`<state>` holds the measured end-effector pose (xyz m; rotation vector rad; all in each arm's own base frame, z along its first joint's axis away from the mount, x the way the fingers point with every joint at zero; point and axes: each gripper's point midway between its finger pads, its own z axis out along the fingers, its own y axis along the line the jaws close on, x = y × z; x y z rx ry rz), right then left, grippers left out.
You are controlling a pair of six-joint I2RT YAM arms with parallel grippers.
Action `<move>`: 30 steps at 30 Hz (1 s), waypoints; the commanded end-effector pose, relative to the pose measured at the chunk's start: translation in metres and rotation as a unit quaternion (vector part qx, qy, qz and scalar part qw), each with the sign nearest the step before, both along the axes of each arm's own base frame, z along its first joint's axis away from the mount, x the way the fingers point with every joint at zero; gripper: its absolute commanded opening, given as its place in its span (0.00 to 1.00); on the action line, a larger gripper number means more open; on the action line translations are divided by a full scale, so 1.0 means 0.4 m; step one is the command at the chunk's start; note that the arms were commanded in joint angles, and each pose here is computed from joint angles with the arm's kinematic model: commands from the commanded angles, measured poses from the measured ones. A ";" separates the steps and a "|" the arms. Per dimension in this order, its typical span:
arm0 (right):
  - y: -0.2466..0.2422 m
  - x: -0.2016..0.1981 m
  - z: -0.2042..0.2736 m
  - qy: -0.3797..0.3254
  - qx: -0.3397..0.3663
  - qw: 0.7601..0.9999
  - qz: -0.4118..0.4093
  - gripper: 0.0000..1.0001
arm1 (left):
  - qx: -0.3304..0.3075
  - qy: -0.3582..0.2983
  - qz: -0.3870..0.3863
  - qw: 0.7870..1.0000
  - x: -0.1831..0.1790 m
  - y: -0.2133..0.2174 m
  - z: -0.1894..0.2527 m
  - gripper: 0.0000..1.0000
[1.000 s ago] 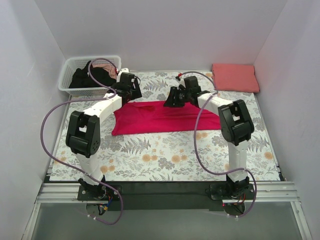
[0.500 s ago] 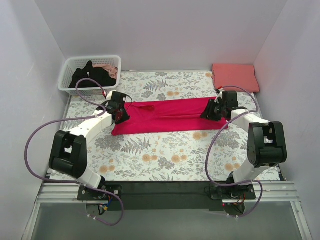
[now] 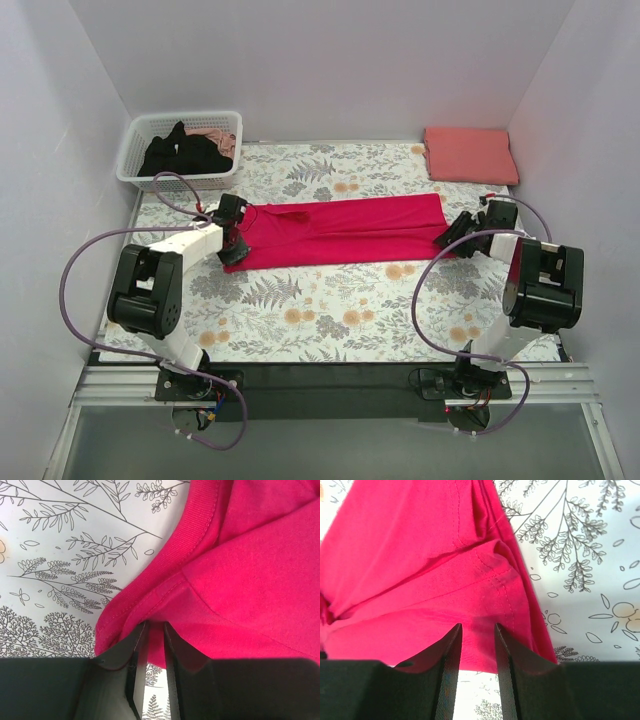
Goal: Fold and stack the t-shirts
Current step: Fold the tshirt
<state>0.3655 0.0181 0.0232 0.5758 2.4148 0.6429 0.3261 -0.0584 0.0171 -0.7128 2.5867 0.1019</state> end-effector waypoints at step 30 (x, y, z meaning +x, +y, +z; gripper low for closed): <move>0.878 -0.079 0.396 -0.303 -0.009 0.828 0.472 0.44 | -0.071 -0.142 0.000 0.987 -0.069 0.001 0.229 0.45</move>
